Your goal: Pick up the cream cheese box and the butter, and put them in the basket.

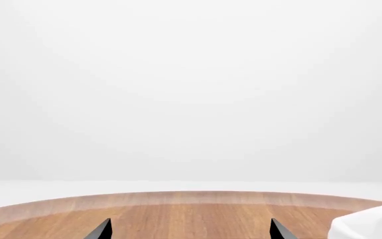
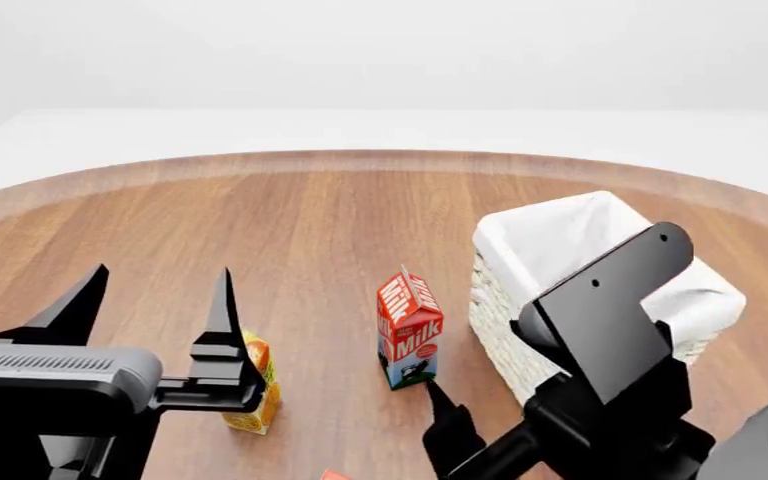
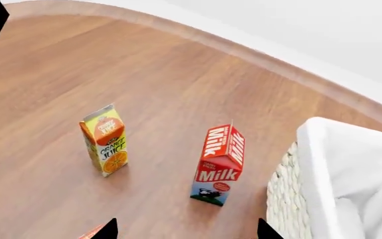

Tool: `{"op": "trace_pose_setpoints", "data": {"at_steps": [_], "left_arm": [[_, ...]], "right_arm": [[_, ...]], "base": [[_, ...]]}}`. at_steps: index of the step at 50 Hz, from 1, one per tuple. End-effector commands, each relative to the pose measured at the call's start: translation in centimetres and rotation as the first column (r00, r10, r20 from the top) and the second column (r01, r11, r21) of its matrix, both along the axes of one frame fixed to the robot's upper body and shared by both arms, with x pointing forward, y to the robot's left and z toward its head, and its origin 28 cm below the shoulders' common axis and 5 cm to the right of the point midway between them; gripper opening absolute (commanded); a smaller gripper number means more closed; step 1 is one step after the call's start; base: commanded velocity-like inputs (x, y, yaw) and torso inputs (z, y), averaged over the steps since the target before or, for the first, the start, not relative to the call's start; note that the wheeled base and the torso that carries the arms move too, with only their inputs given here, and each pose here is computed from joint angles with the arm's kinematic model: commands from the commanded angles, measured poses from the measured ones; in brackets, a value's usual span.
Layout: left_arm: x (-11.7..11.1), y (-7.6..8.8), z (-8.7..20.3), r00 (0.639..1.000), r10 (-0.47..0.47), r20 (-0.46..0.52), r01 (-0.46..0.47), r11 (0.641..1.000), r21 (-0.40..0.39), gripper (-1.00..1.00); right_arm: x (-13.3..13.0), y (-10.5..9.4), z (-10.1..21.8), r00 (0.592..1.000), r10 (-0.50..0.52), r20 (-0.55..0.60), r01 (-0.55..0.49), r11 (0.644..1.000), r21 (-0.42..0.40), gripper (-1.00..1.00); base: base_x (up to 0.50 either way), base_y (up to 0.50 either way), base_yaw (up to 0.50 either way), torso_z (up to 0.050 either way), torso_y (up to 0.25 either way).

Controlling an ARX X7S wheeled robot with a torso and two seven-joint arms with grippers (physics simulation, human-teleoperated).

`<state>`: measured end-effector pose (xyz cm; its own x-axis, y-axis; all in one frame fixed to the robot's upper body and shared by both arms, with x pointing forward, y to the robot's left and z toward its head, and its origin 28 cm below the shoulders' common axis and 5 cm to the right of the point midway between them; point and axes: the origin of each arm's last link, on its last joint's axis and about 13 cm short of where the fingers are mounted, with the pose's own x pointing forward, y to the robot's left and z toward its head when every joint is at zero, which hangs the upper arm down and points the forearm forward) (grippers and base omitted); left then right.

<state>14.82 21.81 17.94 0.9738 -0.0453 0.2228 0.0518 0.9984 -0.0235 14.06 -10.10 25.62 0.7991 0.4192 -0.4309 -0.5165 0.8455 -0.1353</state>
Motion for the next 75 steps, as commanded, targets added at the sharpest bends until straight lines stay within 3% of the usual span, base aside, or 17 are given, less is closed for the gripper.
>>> {"op": "trace_pose_setpoints", "data": {"at_steps": [1,5,21,63,75], "left_arm": [[0.0,0.0,0.0,1.000,-0.001,0.000,0.001,1.000,0.001,1.00],[0.0,0.0,-0.1,1.000,-0.002,-0.002,0.002,1.000,0.001,1.00],[0.0,0.0,-0.2,1.000,-0.001,-0.003,0.001,1.000,0.000,1.00],[-0.1,0.0,0.0,1.000,-0.004,-0.003,0.004,1.000,0.000,1.00],[-0.1,0.0,0.0,1.000,-0.003,-0.002,0.003,1.000,-0.002,1.00]], "right_arm": [[-0.4,0.1,-0.6,0.997,0.069,-0.024,-0.069,0.997,-0.021,1.00],[-0.8,0.4,-0.9,0.990,0.133,-0.043,-0.134,0.990,-0.033,1.00],[-0.2,0.6,-1.8,0.978,0.186,-0.097,-0.188,0.982,-0.004,1.00],[0.7,1.7,-4.7,0.947,0.268,-0.177,-0.289,0.952,-0.104,1.00],[1.3,2.2,-5.4,0.936,0.291,-0.197,-0.314,0.944,-0.098,1.00]], "base": [[0.00,0.00,0.00,0.000,0.000],[0.00,0.00,0.00,0.000,0.000],[0.00,0.00,0.00,0.000,0.000],[0.00,0.00,0.00,0.000,0.000],[0.00,0.00,0.00,0.000,0.000]]}}
